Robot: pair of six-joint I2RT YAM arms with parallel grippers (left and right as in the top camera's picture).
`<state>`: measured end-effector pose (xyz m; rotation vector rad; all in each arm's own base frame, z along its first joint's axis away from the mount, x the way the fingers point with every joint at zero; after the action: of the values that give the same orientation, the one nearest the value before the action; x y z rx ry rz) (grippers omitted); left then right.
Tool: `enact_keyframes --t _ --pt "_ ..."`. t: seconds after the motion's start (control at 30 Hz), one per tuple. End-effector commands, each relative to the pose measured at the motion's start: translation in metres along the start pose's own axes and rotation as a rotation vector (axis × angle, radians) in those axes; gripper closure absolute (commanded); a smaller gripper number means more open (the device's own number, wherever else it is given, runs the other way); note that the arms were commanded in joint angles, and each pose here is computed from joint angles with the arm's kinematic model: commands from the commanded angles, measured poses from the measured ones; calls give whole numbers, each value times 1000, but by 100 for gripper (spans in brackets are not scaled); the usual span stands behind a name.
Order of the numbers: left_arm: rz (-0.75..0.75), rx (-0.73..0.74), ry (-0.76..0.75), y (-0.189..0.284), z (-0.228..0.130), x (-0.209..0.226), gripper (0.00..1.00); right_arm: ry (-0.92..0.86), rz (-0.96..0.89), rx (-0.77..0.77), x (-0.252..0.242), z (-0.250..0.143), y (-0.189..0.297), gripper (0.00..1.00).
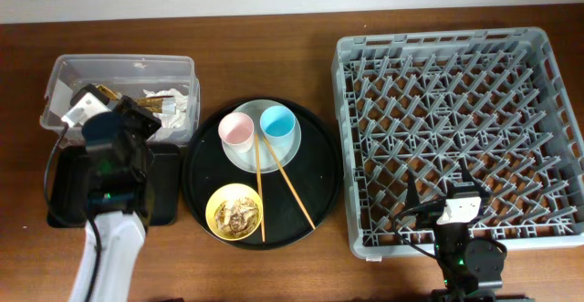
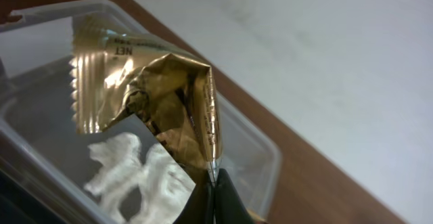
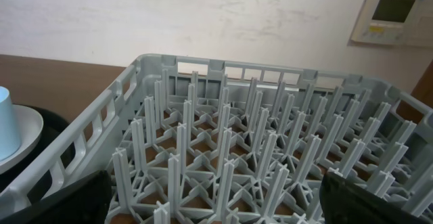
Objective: Sort waste into correct bins and load items into the dishwasher rack
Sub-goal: 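Grasp the gold snack wrapper and drop it into the clear bin, then grasp the rim of the yellow bowl with the left gripper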
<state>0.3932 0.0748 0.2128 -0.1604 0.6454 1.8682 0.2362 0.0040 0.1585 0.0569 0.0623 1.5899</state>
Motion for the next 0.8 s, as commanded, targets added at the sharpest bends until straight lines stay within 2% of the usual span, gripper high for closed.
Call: enact_keyframes --t 0.0,0.07,0.13,0.23,0.27,0.3,0.33,0.4,0.43,0.47,0.5,0.53,0.57,0.6,0.67,0.77 --pt "-17 145 -164 -50 10 -9 99 6 2 4 0 -2 0 2" --pt "3 263 -207 -80 19 -21 99 6 2 4 0 -2 0 2" --pt "36 349 -227 -99 18 -22 94 6 2 4 0 -2 0 2" --pt "63 422 -239 -114 -9 -9 91 6 2 4 0 -2 0 2" --pt "69 437 -239 -118 -15 -6 81 6 2 4 0 -2 0 2" --pt "88 436 -244 -119 -16 -2 16 6 2 4 0 -2 0 2" --pt "84 432 -243 -119 -14 -4 1 6 2 4 0 -2 0 2" --pt "-10 437 -226 -106 -7 -24 1 6 2 4 0 -2 0 2" --pt "-69 477 -214 -91 -9 -37 8 6 2 4 0 -2 0 2" --pt "-154 616 -183 -57 -27 -52 31 6 2 4 0 -2 0 2" --pt "-182 798 -142 -21 -55 -56 99 6 2 4 0 -2 0 2" --pt "-144 950 -127 6 -80 -51 100 6 2 4 0 -2 0 2" --pt "-120 1043 -132 24 -98 -50 100 6 2 4 0 -2 0 2" --pt "-102 1148 -189 48 -119 -55 100 6 2 4 0 -2 0 2" --pt "-96 1211 -289 66 -134 -59 100 6 2 4 0 -2 0 2" --pt "-50 1282 -543 102 -166 -74 100 6 2 4 0 -2 0 2"
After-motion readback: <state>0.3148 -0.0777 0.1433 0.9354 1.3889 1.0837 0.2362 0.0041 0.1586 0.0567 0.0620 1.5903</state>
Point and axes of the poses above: each gripper's point midway between its finger pads, its own y axis back along the fingers, its own x axis along the line the jaws close on, z = x × y, the point moved 1 cm from there along y, back along the fingers, and after that the axes turned 5 degrees about -y, right-handed, at the moved point
